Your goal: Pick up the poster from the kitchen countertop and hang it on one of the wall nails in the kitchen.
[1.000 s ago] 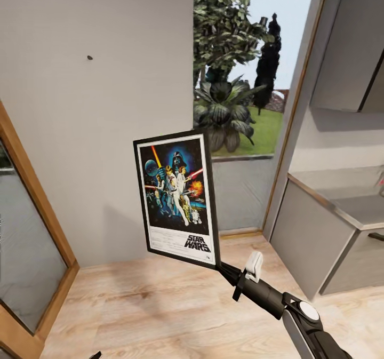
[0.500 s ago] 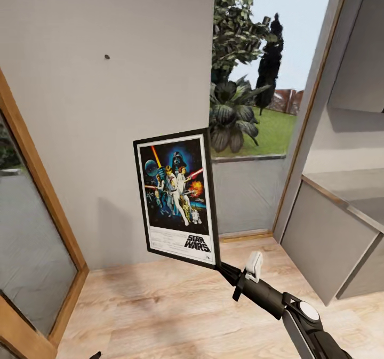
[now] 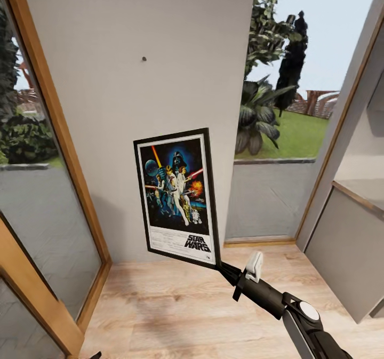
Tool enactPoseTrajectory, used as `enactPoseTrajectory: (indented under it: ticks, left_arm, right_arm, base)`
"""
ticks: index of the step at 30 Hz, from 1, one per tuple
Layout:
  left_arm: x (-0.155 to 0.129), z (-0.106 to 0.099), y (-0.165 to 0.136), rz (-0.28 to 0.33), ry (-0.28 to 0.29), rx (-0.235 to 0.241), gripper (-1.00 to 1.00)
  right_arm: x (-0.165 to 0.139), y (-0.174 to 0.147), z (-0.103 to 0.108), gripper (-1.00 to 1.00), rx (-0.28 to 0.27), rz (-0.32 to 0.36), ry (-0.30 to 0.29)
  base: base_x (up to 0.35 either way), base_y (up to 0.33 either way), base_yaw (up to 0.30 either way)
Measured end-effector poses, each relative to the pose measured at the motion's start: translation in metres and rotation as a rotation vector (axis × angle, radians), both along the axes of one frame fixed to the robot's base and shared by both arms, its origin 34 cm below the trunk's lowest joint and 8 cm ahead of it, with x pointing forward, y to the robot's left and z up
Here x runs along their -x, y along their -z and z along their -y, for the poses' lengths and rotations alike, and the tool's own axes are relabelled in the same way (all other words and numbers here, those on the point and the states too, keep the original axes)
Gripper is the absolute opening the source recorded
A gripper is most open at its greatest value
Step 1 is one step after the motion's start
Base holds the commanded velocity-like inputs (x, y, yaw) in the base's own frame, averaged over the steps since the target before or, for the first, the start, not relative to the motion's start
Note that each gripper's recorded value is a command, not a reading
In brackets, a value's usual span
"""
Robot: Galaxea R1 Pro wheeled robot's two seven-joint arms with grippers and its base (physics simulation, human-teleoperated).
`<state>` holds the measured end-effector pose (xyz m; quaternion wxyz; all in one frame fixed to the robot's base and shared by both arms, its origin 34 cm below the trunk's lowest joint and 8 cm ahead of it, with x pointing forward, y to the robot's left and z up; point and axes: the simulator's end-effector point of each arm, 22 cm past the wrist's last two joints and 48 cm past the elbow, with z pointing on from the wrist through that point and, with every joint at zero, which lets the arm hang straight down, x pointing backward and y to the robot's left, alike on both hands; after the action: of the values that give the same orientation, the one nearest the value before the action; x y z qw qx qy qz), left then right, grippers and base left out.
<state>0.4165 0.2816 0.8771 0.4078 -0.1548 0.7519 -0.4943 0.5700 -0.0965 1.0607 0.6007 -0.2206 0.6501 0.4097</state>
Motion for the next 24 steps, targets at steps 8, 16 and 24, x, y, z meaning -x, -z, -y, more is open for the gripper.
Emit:
enactPoseTrajectory:
  ticks: [8,16,24]
  left_arm:
    - [0.0,0.001,0.0,0.0,0.003,0.0,1.0]
    - [0.001,0.003,0.0,-0.001,0.008,0.001,1.0]
    - [-0.006,-0.02,-0.011,0.023,0.032,-0.059,1.0]
  right_arm:
    - [0.0,0.0,0.0,-1.0,0.0,0.0,0.0]
    - [0.001,0.0,0.0,-1.0,0.001,0.001,-0.008]
    - [-0.001,-0.02,-0.005,-1.0,-0.006,0.04,-0.023]
  base:
    - [0.081,0.077,0.015]
    - [0.014,0.013,0.001]
    - [0.0,0.0,0.0]
